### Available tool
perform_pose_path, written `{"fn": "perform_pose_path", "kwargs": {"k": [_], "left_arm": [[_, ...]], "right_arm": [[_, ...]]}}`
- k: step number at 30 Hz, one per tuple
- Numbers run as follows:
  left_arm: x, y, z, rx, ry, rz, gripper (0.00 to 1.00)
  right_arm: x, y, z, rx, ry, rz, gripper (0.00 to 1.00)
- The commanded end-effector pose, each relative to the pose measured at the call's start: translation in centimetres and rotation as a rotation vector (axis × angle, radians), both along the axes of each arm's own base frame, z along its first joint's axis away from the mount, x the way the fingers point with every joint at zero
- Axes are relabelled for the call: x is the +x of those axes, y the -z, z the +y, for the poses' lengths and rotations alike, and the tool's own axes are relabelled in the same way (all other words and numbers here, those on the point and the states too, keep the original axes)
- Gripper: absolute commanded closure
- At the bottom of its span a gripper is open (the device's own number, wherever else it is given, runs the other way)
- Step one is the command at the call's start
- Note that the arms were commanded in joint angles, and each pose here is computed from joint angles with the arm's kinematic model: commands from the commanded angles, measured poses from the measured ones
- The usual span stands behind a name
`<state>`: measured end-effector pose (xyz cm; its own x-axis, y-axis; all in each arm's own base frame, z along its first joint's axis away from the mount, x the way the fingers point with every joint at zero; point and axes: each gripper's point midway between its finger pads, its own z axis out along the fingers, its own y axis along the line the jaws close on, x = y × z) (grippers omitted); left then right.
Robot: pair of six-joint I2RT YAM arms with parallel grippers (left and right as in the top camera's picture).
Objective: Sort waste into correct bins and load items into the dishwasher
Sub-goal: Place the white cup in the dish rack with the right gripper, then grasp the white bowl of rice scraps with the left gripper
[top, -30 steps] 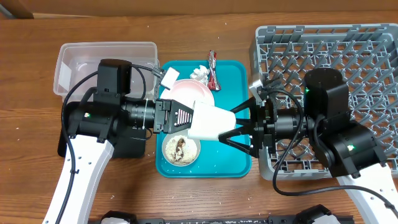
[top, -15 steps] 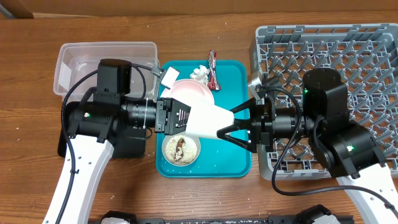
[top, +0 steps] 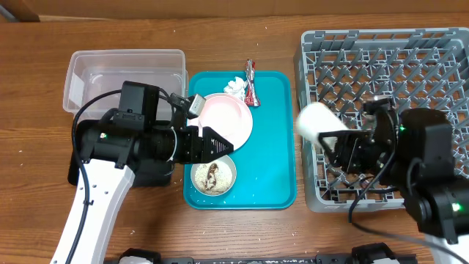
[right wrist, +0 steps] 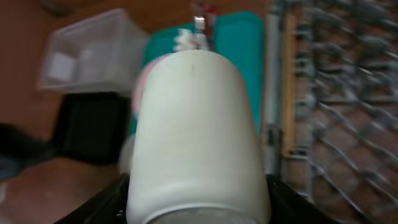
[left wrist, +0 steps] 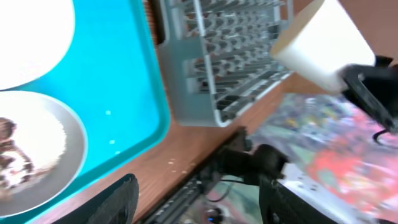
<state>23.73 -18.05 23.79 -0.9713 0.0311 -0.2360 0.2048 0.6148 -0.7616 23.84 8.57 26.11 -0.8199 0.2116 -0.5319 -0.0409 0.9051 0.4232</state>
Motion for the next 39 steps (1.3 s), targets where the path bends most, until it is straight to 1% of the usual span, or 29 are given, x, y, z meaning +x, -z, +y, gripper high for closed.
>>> {"fn": "perform_pose_path", "kwargs": {"k": [1, 4, 6, 10, 14, 15, 16, 17, 18, 19, 20, 23, 26, 29, 33, 34, 37, 39], "left_arm": [[-0.3, -0.1, 0.5, 0.129, -0.019, -0.097, 0.36], [-0.8, -0.3, 0.7, 0.226, -0.055, -0.139, 0.36], [-1.1, -0.7, 0.8, 0.272, -0.075, -0.177, 0.35], [-2.0, -1.6, 0.7, 0.299, -0.063, -0.245, 0.33], [-2.8, -1.2, 1.3, 0.334, -0.063, -0.229, 0.31], [-3.0, -1.1, 1.4, 0.339, -0.061, -0.220, 0.31], [-3.1, -0.9, 1.5, 0.346, -0.061, -0.212, 0.31], [-3.2, -0.8, 1.7, 0.355, -0.064, -0.210, 0.31], [-3.2, -0.7, 1.8, 0.363, -0.066, -0.210, 0.31], [-3.2, -0.7, 1.8, 0.364, -0.061, -0.212, 0.31], [-3.2, -0.7, 1.8, 0.364, -0.061, -0.212, 0.31], [-3.3, -1.0, 1.9, 0.367, -0.063, -0.212, 0.30], [-2.9, -1.1, 2.9, 0.413, -0.119, -0.210, 0.30], [-2.3, -1.5, 4.2, 0.469, -0.198, -0.213, 0.31], [-1.9, -2.2, 5.9, 0.536, -0.271, -0.229, 0.32], [-1.9, -2.0, 6.4, 0.562, -0.293, -0.222, 0.33], [-2.4, -0.8, 7.7, 0.642, -0.303, -0.172, 0.34], [-2.9, 0.0, 9.2, 0.718, -0.350, -0.123, 0.34]], "right_arm": [[1.0, 2.0, -4.0, -0.148, 0.225, 0.088, 0.45], [0.6, 4.6, -4.1, -0.179, 0.228, 0.224, 0.45], [1.0, 5.9, -4.1, -0.197, 0.224, 0.283, 0.45], [1.9, 8.5, -4.7, -0.244, 0.270, 0.387, 0.45], [1.2, 11.1, -4.4, -0.265, 0.254, 0.531, 0.45], [1.2, 11.5, -4.5, -0.274, 0.259, 0.552, 0.44], [1.2, 11.9, -4.5, -0.281, 0.258, 0.567, 0.37], [1.4, 12.2, -4.5, -0.283, 0.258, 0.575, 0.24], [1.6, 12.3, -4.4, -0.280, 0.255, 0.575, 0.14], [1.8, 12.3, -4.3, -0.278, 0.253, 0.565, 0.10], [2.0, 12.1, -4.2, -0.275, 0.246, 0.552, 0.09], [2.7, 10.1, -2.7, -0.239, 0.175, 0.459, 0.08], [3.0, 7.0, 1.4, -0.139, 0.001, 0.310, 0.10], [2.4, 4.0, 6.2, -0.039, -0.171, 0.171, 0.13], [0.8, 2.5, 11.0, -0.007, -0.337, 0.088, 0.14], [0.5, 2.5, 11.7, -0.017, -0.359, 0.077, 0.14], [0.9, 2.6, 12.1, -0.049, -0.324, 0.055, 0.14], [0.7, 2.7, 12.5, -0.044, -0.333, 0.058, 0.15]]}}
